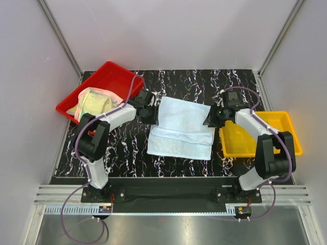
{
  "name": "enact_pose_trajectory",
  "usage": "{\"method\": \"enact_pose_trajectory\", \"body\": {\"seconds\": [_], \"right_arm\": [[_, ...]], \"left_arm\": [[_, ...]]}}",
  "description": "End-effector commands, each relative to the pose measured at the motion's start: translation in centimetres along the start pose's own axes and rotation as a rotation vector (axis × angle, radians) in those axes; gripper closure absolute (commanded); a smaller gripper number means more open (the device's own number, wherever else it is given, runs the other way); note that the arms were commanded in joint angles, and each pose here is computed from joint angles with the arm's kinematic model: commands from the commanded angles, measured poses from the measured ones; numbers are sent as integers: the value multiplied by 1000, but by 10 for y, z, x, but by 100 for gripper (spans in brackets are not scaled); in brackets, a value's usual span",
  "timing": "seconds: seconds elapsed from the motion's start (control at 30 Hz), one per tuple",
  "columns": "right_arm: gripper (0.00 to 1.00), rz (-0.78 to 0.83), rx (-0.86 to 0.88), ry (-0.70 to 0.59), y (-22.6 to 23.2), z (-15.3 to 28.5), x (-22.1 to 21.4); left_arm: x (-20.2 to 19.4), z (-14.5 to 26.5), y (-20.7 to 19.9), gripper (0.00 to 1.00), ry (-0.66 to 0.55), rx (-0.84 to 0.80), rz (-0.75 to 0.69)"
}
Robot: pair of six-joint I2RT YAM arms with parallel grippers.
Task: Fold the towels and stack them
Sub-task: Fold the towel
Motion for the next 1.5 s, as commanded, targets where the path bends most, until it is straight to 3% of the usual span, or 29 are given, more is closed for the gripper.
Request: {"method": "enact_pose_trajectory", "body": {"seconds": [0.0, 0.17, 0.33, 0.67, 0.93, 1.13, 1.33, 1.47], "right_arm": [[59, 90, -32, 28, 5, -20, 6], [59, 139, -40, 147, 7, -30, -29], [59, 172, -27, 174, 3, -13, -58], [59, 112, 88, 170, 3, 23, -103], [58, 103, 82, 92, 16, 27, -80], [58, -22, -127, 11, -9, 21, -66], [58, -22, -69, -59, 16, 3, -34], [58, 8, -108, -8, 16, -22, -43]], "left_arm": [[12, -1, -10, 63, -16, -46, 8], [-15, -5, -11, 64, 55, -73, 35], [-48, 11, -14, 64, 114, -74, 75], [-71, 56, 4, 64, 35, 46, 110], [-37, 50, 0, 61, -13, 30, 135], [-66, 30, 4, 61, 56, 18, 178], [-73, 3, 11, 62, 103, 36, 203], [-79, 4, 23, 67, 128, 114, 203]]}}
Point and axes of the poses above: each gripper's point midway between its finger pads, its own z axis back along the fingers, its own y axis along the line the jaws close on, x = y × z, the point moved 2 cm from there along z, back along the fingers, and after that the axes turned 7 degrees about -z, right-handed, at the moved point
